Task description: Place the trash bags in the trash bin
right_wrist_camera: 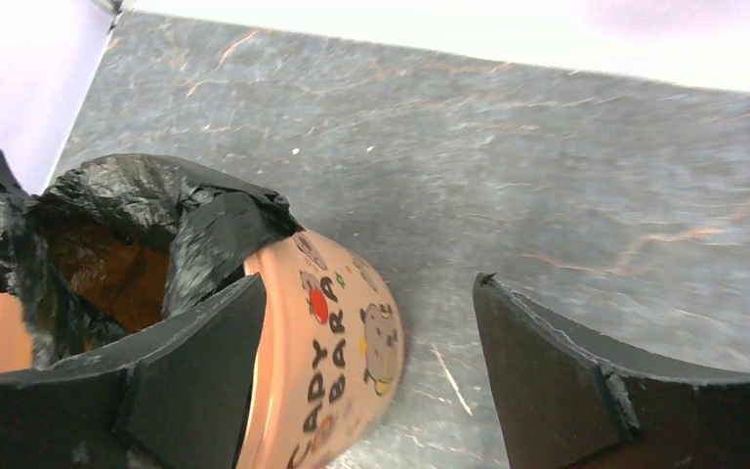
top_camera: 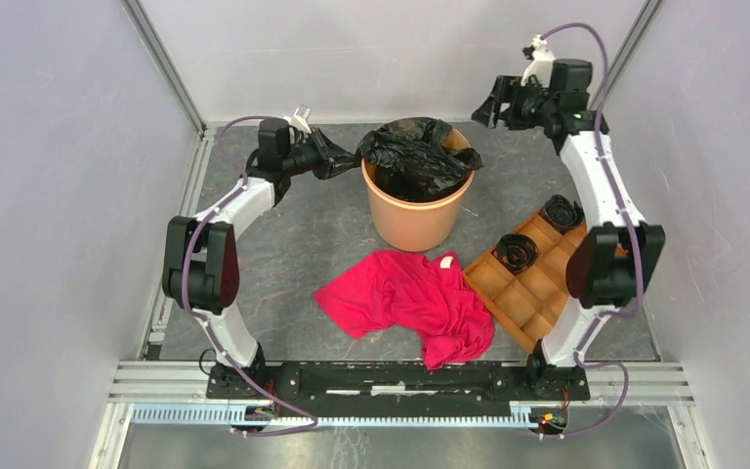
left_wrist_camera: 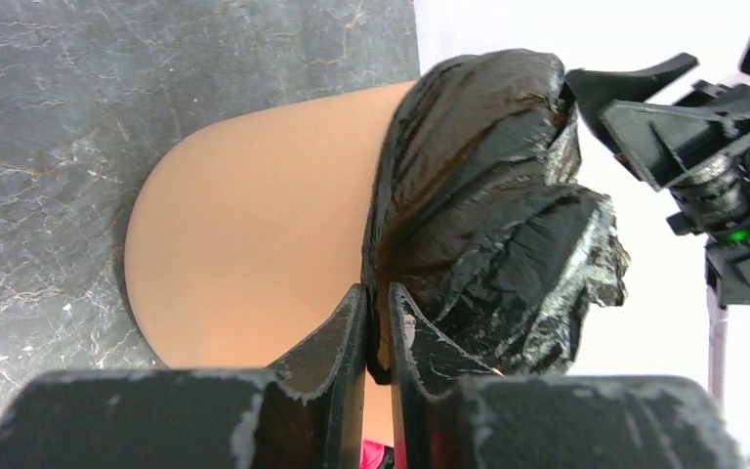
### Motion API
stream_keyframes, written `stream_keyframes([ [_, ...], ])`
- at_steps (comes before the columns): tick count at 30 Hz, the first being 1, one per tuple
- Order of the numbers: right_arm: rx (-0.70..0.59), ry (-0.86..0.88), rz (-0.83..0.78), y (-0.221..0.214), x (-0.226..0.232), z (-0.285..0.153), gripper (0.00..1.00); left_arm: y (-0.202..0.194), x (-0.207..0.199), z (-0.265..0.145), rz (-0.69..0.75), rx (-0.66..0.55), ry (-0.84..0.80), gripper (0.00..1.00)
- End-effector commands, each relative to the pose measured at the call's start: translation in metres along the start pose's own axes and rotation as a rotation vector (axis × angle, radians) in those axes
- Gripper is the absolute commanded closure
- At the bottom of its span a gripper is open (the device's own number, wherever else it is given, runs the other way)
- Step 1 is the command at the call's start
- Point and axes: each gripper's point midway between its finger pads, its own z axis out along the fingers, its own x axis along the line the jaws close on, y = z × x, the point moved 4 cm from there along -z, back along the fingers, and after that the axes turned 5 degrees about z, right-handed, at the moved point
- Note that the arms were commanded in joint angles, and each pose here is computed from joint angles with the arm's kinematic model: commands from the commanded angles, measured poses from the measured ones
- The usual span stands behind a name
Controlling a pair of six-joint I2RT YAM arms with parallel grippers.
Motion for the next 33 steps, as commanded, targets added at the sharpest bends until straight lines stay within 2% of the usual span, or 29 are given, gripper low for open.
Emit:
stream_keyframes([
  [1,-0.130,-0.087,-0.151,0.035,0.027,-0.067,0.13,-0.001,-0.023,-0.017,0.104,-0.016,-0.046,0.79],
  [5,-0.204,0.082,-0.234,0.035,0.070,-0.085,0.08,-0.015,-0.017,-0.020,0.077,-0.027,-0.036,0.78],
  [8,-0.213,0.237,-0.285,0.026,0.109,-0.076,0.07,-0.022,-0.017,-0.021,0.052,-0.025,-0.065,0.78],
  [15,-0.104,0.434,-0.290,-0.006,0.165,-0.023,0.07,-0.024,-0.024,-0.023,0.055,-0.010,-0.101,0.78],
  [22,-0.008,0.490,-0.267,-0.035,0.180,0.019,0.15,-0.029,-0.024,-0.023,0.064,0.020,-0.132,0.77],
  [26,0.018,0.544,-0.246,-0.044,0.188,0.028,0.29,-0.033,-0.023,-0.023,0.062,0.043,-0.145,0.77],
  [29,0.026,0.549,-0.237,-0.048,0.190,0.031,0.48,-0.033,-0.025,-0.025,0.064,0.047,-0.155,0.77],
  [31,0.018,0.543,-0.231,-0.046,0.192,0.029,0.69,-0.034,-0.026,-0.026,0.067,0.049,-0.159,0.77],
  [33,0.005,0.542,-0.229,-0.043,0.195,0.021,0.83,-0.035,-0.026,-0.027,0.069,0.051,-0.160,0.77],
])
